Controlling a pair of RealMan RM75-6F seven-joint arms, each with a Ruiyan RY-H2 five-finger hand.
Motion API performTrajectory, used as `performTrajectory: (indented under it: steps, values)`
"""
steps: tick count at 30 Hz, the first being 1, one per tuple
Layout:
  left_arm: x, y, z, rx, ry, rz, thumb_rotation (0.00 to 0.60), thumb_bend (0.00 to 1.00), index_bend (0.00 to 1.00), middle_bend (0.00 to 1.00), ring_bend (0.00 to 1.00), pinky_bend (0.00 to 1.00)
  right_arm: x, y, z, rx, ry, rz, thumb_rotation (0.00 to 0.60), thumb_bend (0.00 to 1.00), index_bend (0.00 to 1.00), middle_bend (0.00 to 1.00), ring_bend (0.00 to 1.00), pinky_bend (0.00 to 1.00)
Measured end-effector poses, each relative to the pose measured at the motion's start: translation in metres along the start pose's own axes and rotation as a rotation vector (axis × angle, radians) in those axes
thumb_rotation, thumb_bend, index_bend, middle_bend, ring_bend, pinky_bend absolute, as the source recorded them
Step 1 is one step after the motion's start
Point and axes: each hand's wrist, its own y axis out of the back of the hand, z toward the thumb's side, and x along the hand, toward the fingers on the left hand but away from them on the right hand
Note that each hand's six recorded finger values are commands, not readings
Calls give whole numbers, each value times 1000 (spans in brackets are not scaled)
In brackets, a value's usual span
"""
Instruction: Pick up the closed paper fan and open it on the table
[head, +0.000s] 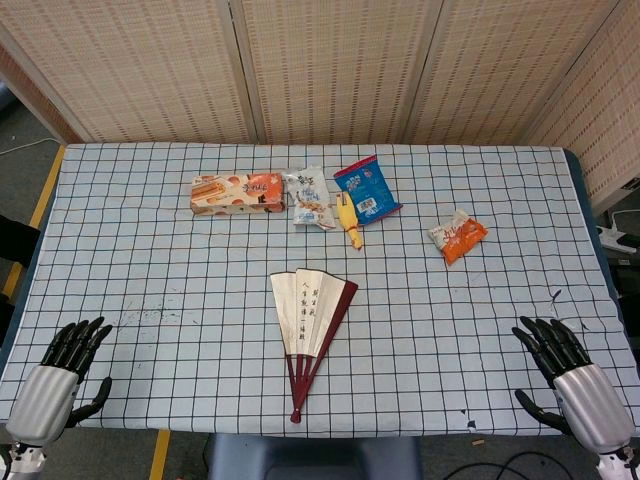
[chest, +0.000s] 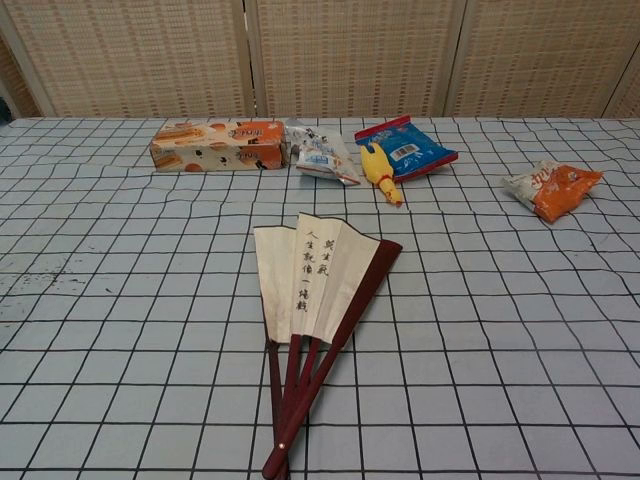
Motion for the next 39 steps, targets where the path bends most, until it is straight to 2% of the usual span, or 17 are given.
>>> performTrajectory:
  steps: [4, 9, 12, 14, 20, 26, 32, 39]
  values:
    - [1, -4, 2, -3, -9, -16, 562, 471, 0, 0, 0, 66, 0, -3, 0, 14, -7, 7, 600, 213, 7, 0, 0, 0]
    - [3, -9, 3, -1, -18, -38, 574, 471, 0, 0, 0, 70, -5, -15, 4, 23, 4, 27, 600, 213, 90, 0, 0, 0]
    - [5, -8, 2, 3, -23, -33, 586, 470, 0, 0, 0, 72, -17, -28, 13, 48, 43, 34, 600, 213, 180, 0, 0, 0]
    - [5, -8, 1, 10, -23, -32, 596, 470, 0, 0, 0, 74, -31, -38, 25, 61, 82, 29, 600, 213, 250, 0, 0, 0]
    - [9, -10, -9, 88, 13, -30, 600, 466, 0, 0, 0, 78, -81, -76, 64, 93, 191, 51, 600, 213, 307, 0, 0, 0]
    - [14, -9, -27, 96, 76, -27, 600, 447, 0, 0, 0, 82, -137, -122, 102, 117, 273, 94, 600, 212, 396, 0, 0, 0]
    - [14, -18, -48, 126, 134, -53, 600, 447, 0, 0, 0, 83, -182, -160, 129, 137, 317, 105, 600, 203, 400, 0, 0, 0]
    - [23, -21, -49, 133, 154, -58, 600, 444, 0, 0, 0, 84, -206, -189, 161, 132, 350, 92, 600, 201, 404, 0, 0, 0]
